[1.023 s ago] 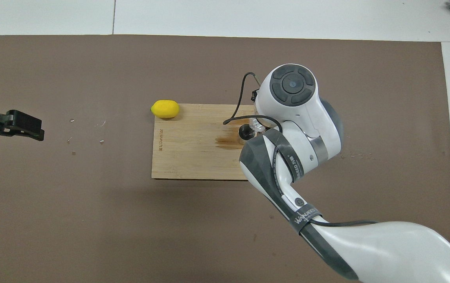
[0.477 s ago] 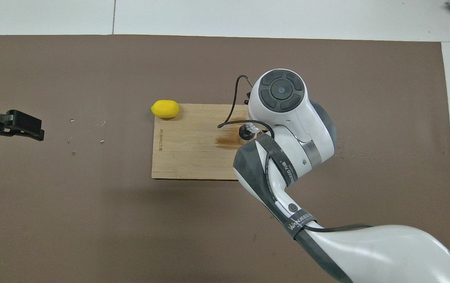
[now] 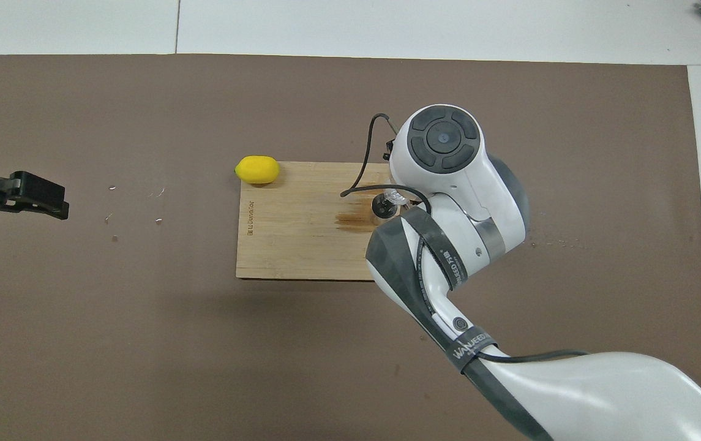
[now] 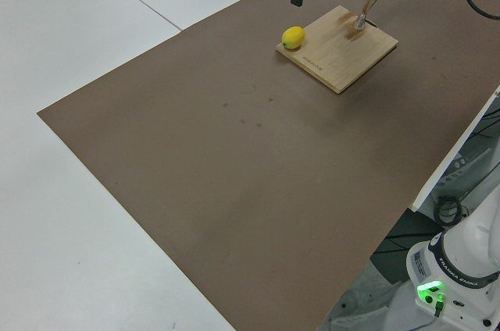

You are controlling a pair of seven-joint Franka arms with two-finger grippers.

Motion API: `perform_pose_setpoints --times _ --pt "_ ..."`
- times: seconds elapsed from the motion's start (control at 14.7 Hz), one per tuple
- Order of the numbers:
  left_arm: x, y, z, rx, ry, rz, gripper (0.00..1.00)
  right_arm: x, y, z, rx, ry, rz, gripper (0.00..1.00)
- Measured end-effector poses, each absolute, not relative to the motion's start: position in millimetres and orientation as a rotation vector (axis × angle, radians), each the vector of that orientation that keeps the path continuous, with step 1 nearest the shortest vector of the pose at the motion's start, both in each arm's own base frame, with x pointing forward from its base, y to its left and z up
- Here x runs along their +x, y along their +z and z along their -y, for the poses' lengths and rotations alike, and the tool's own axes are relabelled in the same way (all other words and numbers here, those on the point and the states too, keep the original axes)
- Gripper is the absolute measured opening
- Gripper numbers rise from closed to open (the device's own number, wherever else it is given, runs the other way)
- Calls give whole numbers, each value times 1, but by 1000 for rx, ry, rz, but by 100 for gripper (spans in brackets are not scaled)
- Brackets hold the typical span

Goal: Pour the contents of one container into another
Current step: 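Tilt the glass cup with the right gripper to pour into the metal cup, then carry the glass cup back toward its starting spot with the right gripper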

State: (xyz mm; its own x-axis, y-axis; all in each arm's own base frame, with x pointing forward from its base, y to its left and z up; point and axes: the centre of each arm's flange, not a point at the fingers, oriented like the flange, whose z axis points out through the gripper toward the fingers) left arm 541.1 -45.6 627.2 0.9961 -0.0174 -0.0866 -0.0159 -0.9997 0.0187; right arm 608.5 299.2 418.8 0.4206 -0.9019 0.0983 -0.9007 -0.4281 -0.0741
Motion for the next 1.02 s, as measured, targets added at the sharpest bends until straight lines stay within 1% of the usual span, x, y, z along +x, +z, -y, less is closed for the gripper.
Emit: perform_pose_setpoints --times 0.27,0.82,1.02 --pt "541 627 46 3121 -136 26 100 611 419 -293 -2578 -110 -1722 51" --pt "541 627 46 3121 -136 26 100 625 421 -262 -2390 98 -1849 51" --pt "541 627 46 3121 -136 26 100 631 421 -247 -2326 150 -1890 51"
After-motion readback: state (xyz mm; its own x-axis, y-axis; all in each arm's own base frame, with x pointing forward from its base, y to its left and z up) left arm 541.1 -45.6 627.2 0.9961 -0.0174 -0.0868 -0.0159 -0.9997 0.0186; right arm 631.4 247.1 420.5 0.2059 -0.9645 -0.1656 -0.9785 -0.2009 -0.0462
